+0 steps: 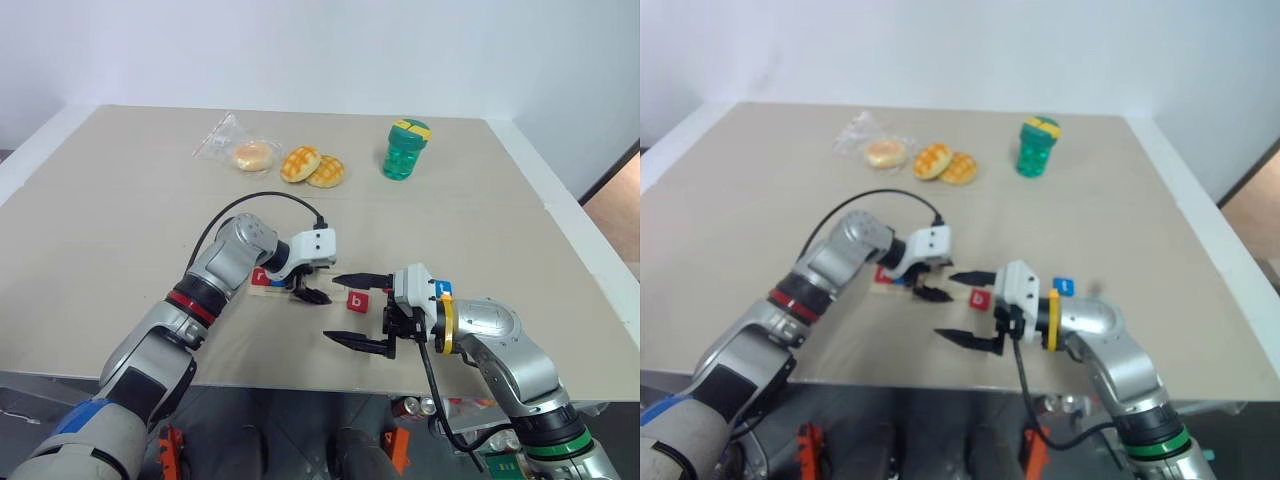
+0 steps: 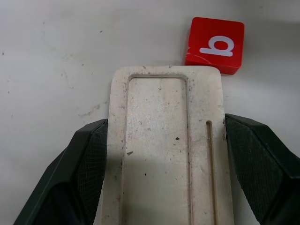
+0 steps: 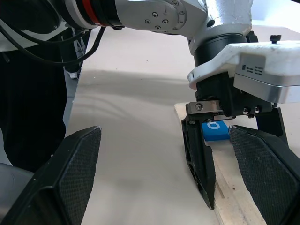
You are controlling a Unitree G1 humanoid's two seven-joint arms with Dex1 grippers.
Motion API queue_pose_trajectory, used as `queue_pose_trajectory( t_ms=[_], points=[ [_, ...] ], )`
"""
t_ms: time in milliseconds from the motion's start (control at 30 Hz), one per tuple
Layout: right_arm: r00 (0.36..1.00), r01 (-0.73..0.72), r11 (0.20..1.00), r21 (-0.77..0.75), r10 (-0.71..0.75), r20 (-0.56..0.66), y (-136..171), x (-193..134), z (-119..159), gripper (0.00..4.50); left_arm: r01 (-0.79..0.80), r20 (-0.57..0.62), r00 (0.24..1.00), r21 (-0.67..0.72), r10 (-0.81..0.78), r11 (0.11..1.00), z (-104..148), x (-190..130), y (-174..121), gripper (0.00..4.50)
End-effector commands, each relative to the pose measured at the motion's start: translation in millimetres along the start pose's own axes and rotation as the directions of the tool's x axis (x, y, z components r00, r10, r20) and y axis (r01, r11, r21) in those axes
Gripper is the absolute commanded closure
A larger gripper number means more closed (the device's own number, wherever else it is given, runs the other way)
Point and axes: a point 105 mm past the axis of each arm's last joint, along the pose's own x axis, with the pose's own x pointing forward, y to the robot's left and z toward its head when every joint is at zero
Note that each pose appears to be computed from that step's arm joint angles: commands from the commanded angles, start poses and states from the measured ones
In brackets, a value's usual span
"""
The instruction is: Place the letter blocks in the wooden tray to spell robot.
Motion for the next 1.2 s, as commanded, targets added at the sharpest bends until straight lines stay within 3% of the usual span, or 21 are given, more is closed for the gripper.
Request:
queue_pose_trajectory(
  t_ms=[33, 200, 233, 267, 633, 767, 933, 1100, 1200],
  points=[
    [0.999, 0.034, 0.999, -0.039, -0.034, 0.002, -7.0, -4.8, 4.1, 0.00, -0.024, 0.001, 1.000, 0.008, 0.024, 1.000, 5.8, -6.6, 1.9, 1.28],
    [0.996, 0.084, 0.996, -0.026, -0.084, -0.004, -13.8, -9.1, 1.1, 0.00, -0.023, 0.006, 1.000, -0.037, 0.024, 0.999, 0.3, -8.7, -2.4, 1.28],
    [0.996, 0.089, 0.996, -0.028, -0.089, -0.007, -14.3, -9.7, 0.5, 0.00, -0.025, 0.007, 1.000, -0.037, 0.025, 0.999, -0.4, -9.8, -3.1, 0.27],
    [0.995, 0.095, 0.995, -0.030, -0.095, -0.011, -14.8, -10.3, -0.2, 0.00, -0.023, 0.012, 1.000, -0.041, 0.024, 0.999, -0.7, -11.0, -4.1, 0.09],
    [0.979, 0.197, 0.980, 0.008, -0.196, -0.059, -24.6, -20.4, -14.3, 0.00, -0.075, 0.065, 0.994, -0.122, 0.083, 0.990, -5.2, -55.9, 0.2, 0.09],
    [0.964, 0.246, 0.969, 0.015, -0.243, -0.108, -32.9, -23.5, -24.3, 0.00, -0.104, 0.186, 0.974, -0.129, 0.127, 0.986, -5.3, -88.5, -2.7, 0.09],
    [0.958, 0.253, 0.967, 0.030, -0.247, -0.143, -35.3, -24.7, -33.0, 0.00, -0.033, 0.473, 0.874, -0.173, 0.113, 0.984, -1.4, -111.4, -40.5, 0.09],
    [0.948, 0.276, 0.960, 0.041, -0.266, -0.175, -38.0, -26.2, -43.8, 0.00, -0.156, 0.521, 0.807, -0.267, 0.279, 0.951, -21.2, -92.6, -83.0, 0.09],
    [0.946, 0.277, 0.960, 0.042, -0.265, -0.184, -37.1, -25.7, -47.4, 0.00, -0.203, 0.504, 0.790, -0.322, 0.348, 0.925, -23.7, -87.1, -92.3, 0.09]
  ],
)
